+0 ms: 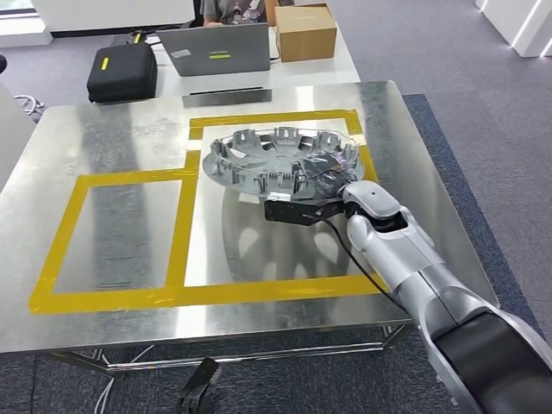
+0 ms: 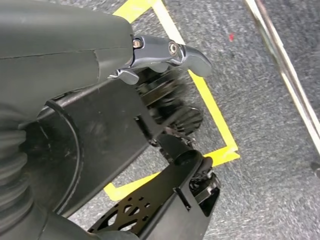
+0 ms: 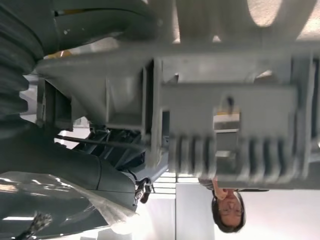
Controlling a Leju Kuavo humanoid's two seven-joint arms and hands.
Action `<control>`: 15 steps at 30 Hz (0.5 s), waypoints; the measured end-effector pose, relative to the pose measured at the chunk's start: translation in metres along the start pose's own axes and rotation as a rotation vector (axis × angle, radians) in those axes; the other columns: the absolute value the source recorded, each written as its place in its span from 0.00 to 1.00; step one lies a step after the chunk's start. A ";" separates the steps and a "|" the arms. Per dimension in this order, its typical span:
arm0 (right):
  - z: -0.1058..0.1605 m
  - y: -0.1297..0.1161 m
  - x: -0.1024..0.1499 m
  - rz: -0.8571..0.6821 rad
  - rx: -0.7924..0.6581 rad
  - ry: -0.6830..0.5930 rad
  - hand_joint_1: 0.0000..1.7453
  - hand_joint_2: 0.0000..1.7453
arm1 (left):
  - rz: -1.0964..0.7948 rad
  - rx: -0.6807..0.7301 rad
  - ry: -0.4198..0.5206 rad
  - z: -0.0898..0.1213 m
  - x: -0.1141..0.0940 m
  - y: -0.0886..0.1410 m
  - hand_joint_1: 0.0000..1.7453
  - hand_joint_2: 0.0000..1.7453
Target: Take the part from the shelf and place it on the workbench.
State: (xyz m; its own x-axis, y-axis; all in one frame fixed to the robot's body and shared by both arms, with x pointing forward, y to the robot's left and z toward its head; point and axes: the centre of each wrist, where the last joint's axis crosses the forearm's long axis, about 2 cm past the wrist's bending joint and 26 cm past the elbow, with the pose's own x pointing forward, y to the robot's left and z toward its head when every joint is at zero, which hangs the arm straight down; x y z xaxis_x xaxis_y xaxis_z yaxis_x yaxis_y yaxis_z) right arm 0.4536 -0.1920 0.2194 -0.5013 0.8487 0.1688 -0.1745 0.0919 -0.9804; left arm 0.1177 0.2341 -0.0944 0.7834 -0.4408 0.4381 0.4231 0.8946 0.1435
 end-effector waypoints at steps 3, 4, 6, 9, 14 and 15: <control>-0.002 -0.008 -0.002 0.002 0.006 -0.003 0.00 0.00 | -0.013 0.000 -0.004 0.000 -0.001 0.001 0.00 1.00; -0.003 -0.008 -0.003 0.005 0.010 -0.002 0.00 0.00 | -0.014 0.000 -0.003 0.000 -0.001 0.002 0.00 1.00; -0.003 -0.007 -0.004 0.008 0.018 0.000 0.00 0.00 | -0.014 0.001 -0.003 0.000 -0.001 0.002 0.00 1.00; -0.002 -0.009 -0.007 0.009 0.019 0.010 0.00 0.00 | -0.006 0.006 -0.009 0.000 -0.001 0.002 0.00 0.50; 0.001 -0.003 -0.012 -0.010 0.027 0.030 0.00 0.00 | 0.009 0.020 -0.003 0.000 -0.002 0.002 0.00 0.00; 0.001 -0.004 -0.013 -0.012 0.022 0.031 0.00 0.00 | 0.011 0.022 -0.002 0.000 -0.002 0.002 0.00 0.00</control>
State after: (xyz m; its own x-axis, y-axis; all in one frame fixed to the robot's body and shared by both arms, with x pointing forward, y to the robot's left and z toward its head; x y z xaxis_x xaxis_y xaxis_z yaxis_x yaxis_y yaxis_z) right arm 0.4605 -0.2042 0.2215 -0.4727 0.8633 0.1771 -0.1995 0.0909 -0.9757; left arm 0.1173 0.2372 -0.0948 0.7870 -0.4313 0.4412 0.4049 0.9006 0.1582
